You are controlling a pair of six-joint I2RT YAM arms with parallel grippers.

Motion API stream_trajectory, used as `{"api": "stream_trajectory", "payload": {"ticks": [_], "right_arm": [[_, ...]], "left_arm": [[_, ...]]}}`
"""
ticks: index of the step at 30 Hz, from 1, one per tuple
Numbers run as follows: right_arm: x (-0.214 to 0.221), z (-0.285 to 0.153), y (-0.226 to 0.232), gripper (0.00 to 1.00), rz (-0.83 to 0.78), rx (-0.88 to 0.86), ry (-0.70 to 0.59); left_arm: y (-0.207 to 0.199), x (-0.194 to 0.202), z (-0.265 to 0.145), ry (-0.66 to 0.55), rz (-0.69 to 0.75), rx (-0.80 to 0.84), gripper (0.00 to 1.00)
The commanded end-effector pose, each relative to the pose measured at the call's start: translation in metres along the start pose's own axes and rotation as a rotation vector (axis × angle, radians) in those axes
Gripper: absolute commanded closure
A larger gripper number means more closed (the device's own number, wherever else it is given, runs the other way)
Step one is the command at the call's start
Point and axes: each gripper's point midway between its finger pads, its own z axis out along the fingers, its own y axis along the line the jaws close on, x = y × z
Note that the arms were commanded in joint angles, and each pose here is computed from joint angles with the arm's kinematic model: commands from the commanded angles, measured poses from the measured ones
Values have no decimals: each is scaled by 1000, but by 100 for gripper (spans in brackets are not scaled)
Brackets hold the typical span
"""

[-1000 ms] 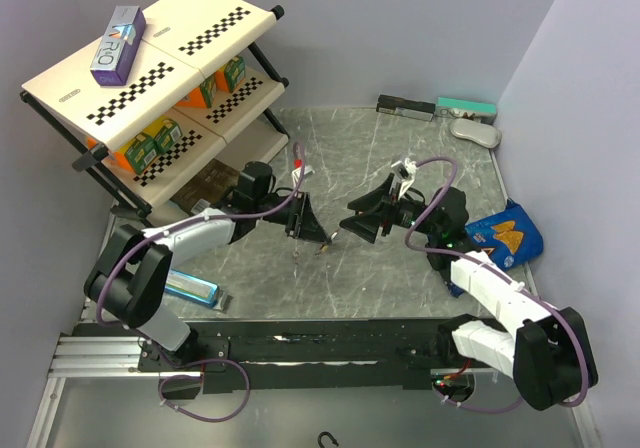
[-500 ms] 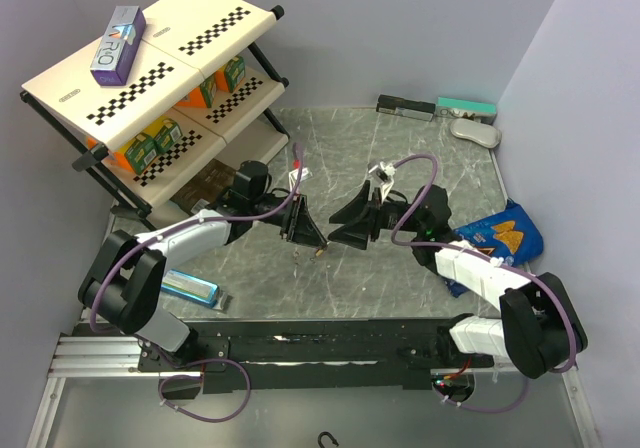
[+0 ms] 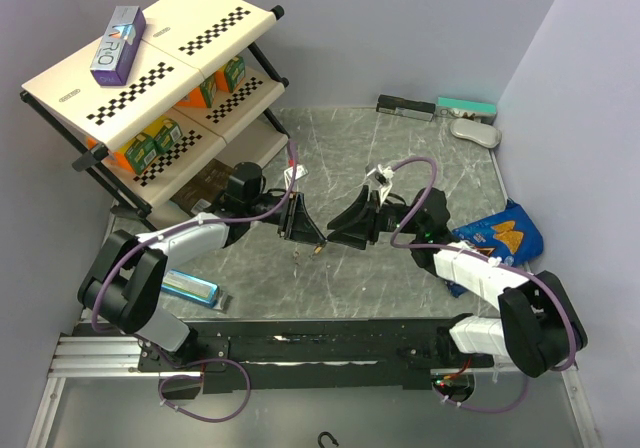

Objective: Unlock with the key

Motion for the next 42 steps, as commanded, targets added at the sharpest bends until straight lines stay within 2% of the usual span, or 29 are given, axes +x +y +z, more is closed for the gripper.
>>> {"api": "stream_trajectory", "payload": {"ticks": [1, 13, 17, 21, 24, 31, 34, 38, 42], "right_arm": [[-2, 4, 8, 47, -41, -45, -11], [1, 4, 5, 60, -8, -29, -9], [1, 4, 2, 71, 3, -12, -6], [0, 4, 0, 74, 17, 7, -4], [1, 5, -7, 82, 46, 47, 6], [3, 6, -18, 100, 98, 105, 30], [4, 6, -24, 100, 130, 141, 37], [2, 7, -36, 100, 173, 202, 38], [1, 7, -47, 100, 214, 270, 35]], "left_arm": [[-15, -9, -4, -14, 90, 41, 99], [-7, -14, -6, -42, 105, -23, 99], [-3, -17, -6, -54, 120, -55, 99], [1, -22, -8, -75, 142, -104, 99], [3, -25, -11, -90, 164, -148, 99], [22, -39, -24, -173, 252, -387, 99], [23, -43, -28, -197, 304, -462, 99], [40, -42, -34, -205, 347, -682, 99], [49, -41, -39, -211, 367, -819, 99]]}}
